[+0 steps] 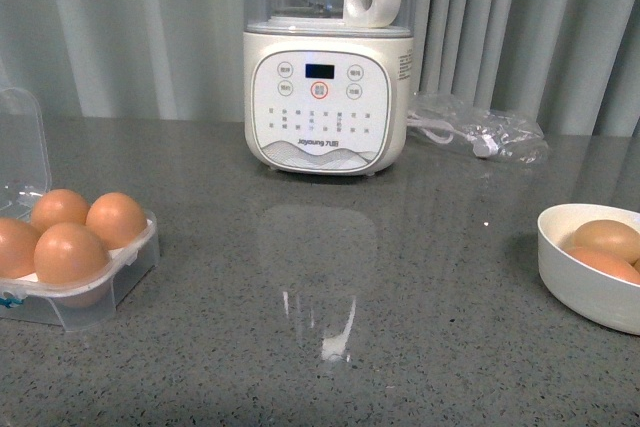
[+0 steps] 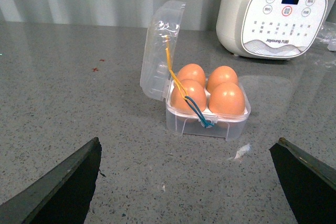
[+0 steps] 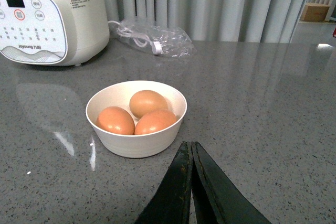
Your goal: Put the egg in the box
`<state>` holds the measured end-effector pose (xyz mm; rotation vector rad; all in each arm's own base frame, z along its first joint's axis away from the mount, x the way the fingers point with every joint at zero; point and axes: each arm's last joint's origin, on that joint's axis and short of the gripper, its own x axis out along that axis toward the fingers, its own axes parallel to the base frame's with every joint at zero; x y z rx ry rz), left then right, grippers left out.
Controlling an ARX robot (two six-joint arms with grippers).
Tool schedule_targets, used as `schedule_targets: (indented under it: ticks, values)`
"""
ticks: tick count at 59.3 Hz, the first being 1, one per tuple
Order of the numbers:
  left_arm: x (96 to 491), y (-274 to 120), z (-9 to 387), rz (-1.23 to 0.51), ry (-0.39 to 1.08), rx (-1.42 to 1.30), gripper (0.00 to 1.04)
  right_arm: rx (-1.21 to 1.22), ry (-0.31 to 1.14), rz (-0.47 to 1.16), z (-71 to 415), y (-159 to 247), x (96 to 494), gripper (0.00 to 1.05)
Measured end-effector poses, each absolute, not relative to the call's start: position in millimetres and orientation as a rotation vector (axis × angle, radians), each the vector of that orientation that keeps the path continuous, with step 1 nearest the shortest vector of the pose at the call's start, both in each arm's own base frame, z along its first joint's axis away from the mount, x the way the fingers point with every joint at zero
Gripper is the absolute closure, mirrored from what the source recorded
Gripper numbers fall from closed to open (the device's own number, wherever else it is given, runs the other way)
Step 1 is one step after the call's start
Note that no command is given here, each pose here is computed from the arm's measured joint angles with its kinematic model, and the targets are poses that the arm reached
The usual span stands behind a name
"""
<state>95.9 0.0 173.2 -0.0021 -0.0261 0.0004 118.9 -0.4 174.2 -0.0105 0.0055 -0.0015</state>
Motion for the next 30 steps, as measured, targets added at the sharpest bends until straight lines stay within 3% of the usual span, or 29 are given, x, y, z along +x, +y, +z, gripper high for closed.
schedule_targets:
  ticks: [30]
  values:
    - [95.9, 0.0, 173.2, 0.001, -0.026, -0.002, 0.07, -0.011, -0.007, -0.002, 167.8, -0.4, 109.0, 1.01]
